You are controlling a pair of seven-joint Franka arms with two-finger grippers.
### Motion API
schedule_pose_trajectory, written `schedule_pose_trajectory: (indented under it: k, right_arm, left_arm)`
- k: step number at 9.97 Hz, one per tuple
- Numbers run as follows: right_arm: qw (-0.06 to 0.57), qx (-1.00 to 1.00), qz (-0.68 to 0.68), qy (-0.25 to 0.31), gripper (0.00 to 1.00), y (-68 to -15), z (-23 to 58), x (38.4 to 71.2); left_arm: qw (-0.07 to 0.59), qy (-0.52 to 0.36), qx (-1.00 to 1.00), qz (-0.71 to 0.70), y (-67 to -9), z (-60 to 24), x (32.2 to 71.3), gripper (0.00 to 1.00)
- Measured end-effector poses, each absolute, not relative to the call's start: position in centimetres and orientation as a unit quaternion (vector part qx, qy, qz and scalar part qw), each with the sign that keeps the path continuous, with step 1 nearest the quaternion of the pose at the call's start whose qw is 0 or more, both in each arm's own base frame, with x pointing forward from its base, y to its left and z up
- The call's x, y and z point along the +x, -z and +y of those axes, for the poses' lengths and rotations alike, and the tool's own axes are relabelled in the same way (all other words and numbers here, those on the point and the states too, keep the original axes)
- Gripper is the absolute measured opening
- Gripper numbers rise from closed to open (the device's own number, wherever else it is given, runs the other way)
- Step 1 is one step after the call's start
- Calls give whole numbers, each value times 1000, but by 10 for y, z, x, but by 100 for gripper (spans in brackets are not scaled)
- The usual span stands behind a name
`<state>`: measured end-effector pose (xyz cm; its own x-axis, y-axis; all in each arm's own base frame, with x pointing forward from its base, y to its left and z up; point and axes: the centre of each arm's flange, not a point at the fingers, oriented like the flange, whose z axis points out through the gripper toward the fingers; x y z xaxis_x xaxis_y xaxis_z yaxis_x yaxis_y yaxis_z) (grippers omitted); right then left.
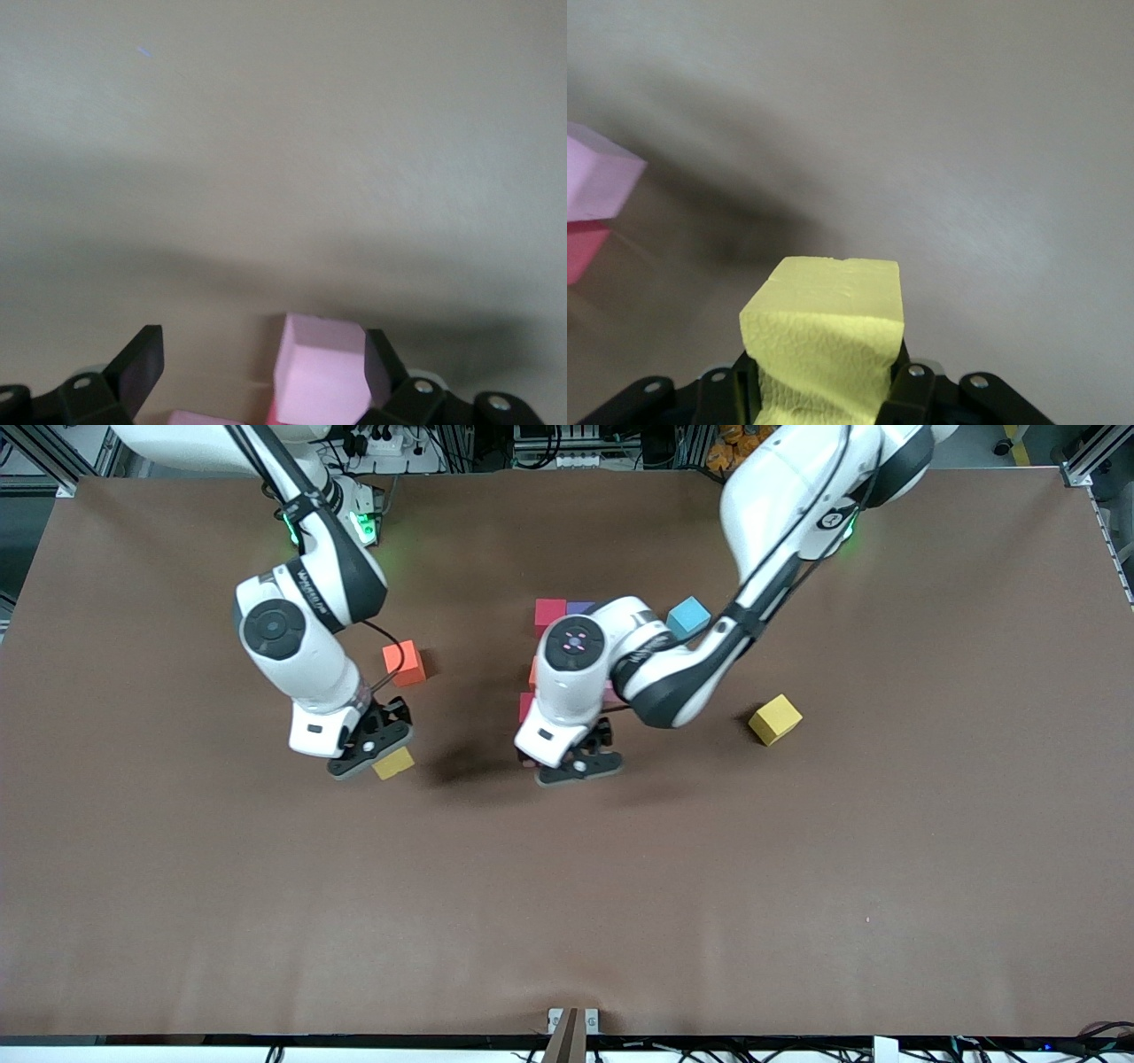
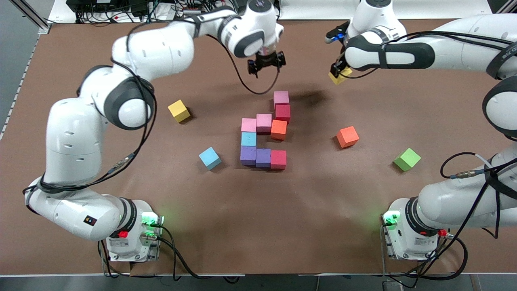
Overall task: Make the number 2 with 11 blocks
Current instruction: 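Carry the yellow cube to the shape while the left gripper reaches yellow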
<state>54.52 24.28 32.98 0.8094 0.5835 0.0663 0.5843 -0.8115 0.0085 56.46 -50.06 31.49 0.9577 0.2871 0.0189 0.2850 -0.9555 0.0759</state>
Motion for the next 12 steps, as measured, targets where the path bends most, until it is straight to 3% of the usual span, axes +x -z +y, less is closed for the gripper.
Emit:
schedule_pose_trajectory:
  k: [2, 4, 12]
  right_arm:
    - [21, -933, -356, 37, 53, -324, 318, 537]
    - [20, -922, -385, 29, 53, -329, 364, 537]
    - [-3, -837, -543, 75, 53, -342, 526, 515]
  left_arm:
    - [10, 4, 978, 207, -333, -420, 604, 100]
    - [-10, 14, 969, 245, -333, -350, 614, 100]
    - [-44, 69, 926, 368, -287, -158, 546, 100]
